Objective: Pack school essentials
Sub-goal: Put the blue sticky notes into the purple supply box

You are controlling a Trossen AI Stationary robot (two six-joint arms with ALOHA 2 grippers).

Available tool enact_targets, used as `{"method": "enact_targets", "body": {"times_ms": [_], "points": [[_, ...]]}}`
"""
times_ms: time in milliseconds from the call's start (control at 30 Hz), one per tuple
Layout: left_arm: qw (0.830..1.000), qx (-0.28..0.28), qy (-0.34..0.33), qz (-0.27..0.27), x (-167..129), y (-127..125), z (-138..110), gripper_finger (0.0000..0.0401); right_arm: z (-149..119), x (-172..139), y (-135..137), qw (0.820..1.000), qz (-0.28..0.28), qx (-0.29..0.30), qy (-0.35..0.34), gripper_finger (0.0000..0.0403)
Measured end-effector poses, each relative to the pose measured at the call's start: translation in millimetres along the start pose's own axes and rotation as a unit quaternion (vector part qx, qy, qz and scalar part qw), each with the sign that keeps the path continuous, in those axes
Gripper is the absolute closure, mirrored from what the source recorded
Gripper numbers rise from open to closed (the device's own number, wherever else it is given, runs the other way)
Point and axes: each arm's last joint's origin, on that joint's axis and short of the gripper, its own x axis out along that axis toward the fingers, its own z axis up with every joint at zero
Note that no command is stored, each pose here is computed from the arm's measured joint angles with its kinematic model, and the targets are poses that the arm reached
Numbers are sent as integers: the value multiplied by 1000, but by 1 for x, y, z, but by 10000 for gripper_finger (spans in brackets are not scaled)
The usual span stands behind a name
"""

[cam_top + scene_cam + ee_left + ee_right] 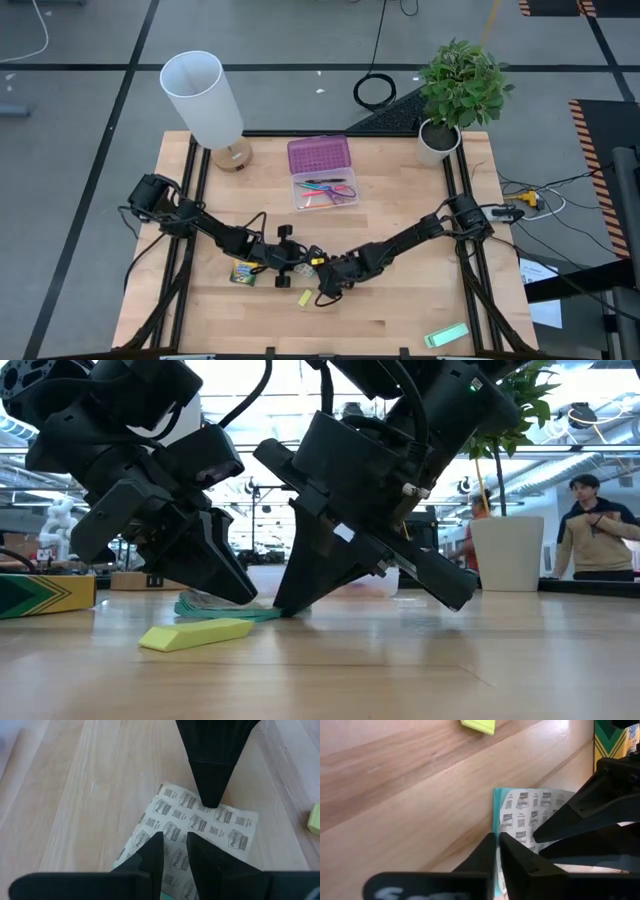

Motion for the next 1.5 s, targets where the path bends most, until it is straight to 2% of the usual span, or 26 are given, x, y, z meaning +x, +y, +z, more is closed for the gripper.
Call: {"method": "enact_targets", "body": {"times_ms": [367,500,700,900,1133,1267,1400,1500], "points": [[1000,-9,-20,5,0,0,4,311,-1,0,-1,1000,1,13,-4,402],[997,2,-55,48,-7,-3,12,308,-1,-4,-4,1000,0,18,-5,403],[991,36,-92,86,-28,-17,23,256,0,-9,-7,999,-5,33,-11,403],[989,50,-108,89,-50,-34,25,192,0,-9,-7,999,-5,40,-9,403],[989,76,-105,73,-55,-52,17,157,0,-9,-8,999,-7,50,-9,403],[988,89,-103,79,-55,-56,14,151,0,-9,-8,999,-8,51,-9,403],[988,48,-106,106,-51,-46,17,158,0,-9,-8,999,-8,49,-9,403],[989,19,-98,108,-46,-34,19,185,0,-9,-8,999,-8,49,-9,403]]}}
